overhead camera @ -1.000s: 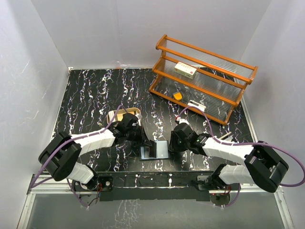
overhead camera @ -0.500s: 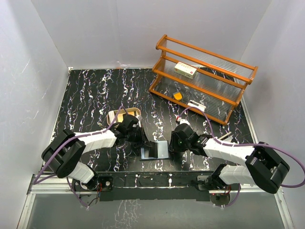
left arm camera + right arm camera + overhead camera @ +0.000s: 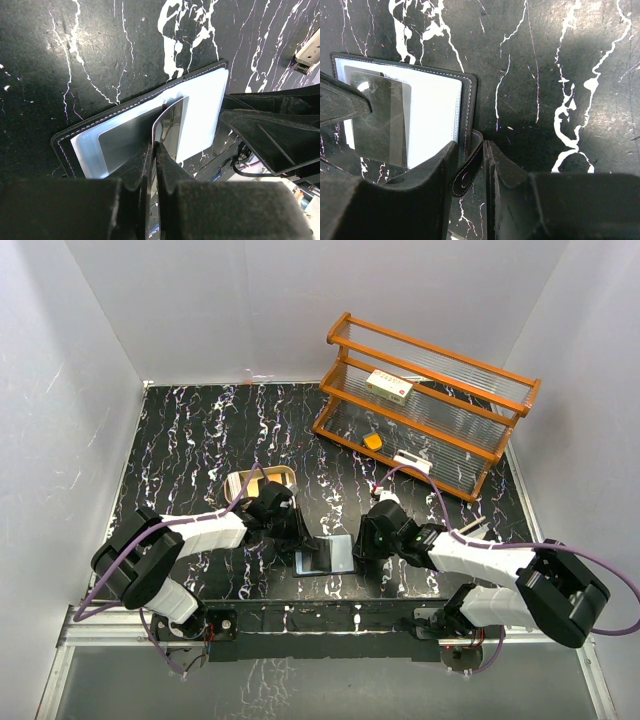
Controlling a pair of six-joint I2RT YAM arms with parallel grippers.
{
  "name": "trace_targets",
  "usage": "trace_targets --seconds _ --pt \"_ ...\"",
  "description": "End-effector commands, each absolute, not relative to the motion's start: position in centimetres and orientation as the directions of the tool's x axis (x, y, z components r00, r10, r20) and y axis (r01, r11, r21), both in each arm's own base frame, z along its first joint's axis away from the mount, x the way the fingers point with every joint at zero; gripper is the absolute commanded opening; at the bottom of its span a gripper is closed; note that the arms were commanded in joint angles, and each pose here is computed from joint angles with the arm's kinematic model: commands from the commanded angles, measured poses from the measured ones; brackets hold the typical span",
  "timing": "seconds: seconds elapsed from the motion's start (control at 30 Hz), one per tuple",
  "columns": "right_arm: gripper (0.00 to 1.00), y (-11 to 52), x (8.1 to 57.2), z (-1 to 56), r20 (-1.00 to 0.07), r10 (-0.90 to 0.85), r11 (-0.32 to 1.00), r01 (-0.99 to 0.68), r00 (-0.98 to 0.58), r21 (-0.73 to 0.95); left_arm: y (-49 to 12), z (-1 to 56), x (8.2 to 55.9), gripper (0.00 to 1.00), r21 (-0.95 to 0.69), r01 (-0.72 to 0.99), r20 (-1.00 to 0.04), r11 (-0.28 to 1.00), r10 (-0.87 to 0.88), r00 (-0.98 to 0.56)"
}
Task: Put the credit cards into the card holder
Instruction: Insert the credit card into the card holder.
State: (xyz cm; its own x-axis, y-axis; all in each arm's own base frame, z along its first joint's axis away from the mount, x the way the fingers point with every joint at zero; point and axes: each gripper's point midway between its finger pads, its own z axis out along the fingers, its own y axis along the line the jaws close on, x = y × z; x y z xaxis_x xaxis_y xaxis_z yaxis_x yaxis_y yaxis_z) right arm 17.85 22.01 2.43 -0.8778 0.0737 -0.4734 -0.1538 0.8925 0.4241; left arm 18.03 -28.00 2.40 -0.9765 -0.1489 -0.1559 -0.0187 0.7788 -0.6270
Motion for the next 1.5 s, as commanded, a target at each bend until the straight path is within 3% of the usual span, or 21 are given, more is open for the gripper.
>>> trace_targets --seconds 0.0,0.33,0.73,0.77,0.9,1.07,1.27,1.47 --pt "0.26 21.1 15.5 0.4 -0.389 0.061 0.899 -0.119 -0.919 0.421 -26.3 0.5 18.1 0.0 -0.537 -0.051 -0.172 0.842 -0.169 -0.97" --pt "0.23 21.0 14.9 -0.1 -0.366 0.075 0.894 -0.1 -0.928 0.437 -26.7 1.3 19.2 0.0 -0.581 -0.09 -0.204 0.809 -0.251 -0.946" --pt "0.23 21.3 15.1 0.3 -0.364 0.104 0.887 -0.079 -0.925 0.455 -27.3 1.0 18.0 0.0 -0.588 -0.058 -0.191 0.806 -0.208 -0.959" --pt "0.23 21.3 15.2 0.3 -0.368 0.102 0.889 -0.082 -0.924 0.451 -27.3 1.0 17.9 0.02 -0.582 -0.044 -0.193 0.812 -0.191 -0.962" --pt "0.22 21.1 15.5 0.7 -0.383 0.1 0.895 -0.086 -0.918 0.439 -26.6 2.0 18.3 0.3 -0.512 -0.006 -0.218 0.859 -0.136 -0.966" --pt "0.19 21.4 15.5 1.1 -0.392 0.093 0.886 -0.103 -0.915 0.452 -26.9 5.1 19.5 0.47 -0.513 0.045 -0.293 0.857 -0.125 -0.948" --pt "0.14 21.6 15.5 1.3 -0.393 0.09 0.88 -0.111 -0.915 0.461 -27.4 6.8 19.4 0.55 -0.543 0.074 -0.302 0.836 -0.112 -0.947" --pt "0.13 22.3 15.8 1.8 -0.394 0.099 0.867 -0.115 -0.914 0.484 -28.1 5.3 18.3 0.55 -0.597 0.055 -0.241 0.8 -0.114 -0.964"
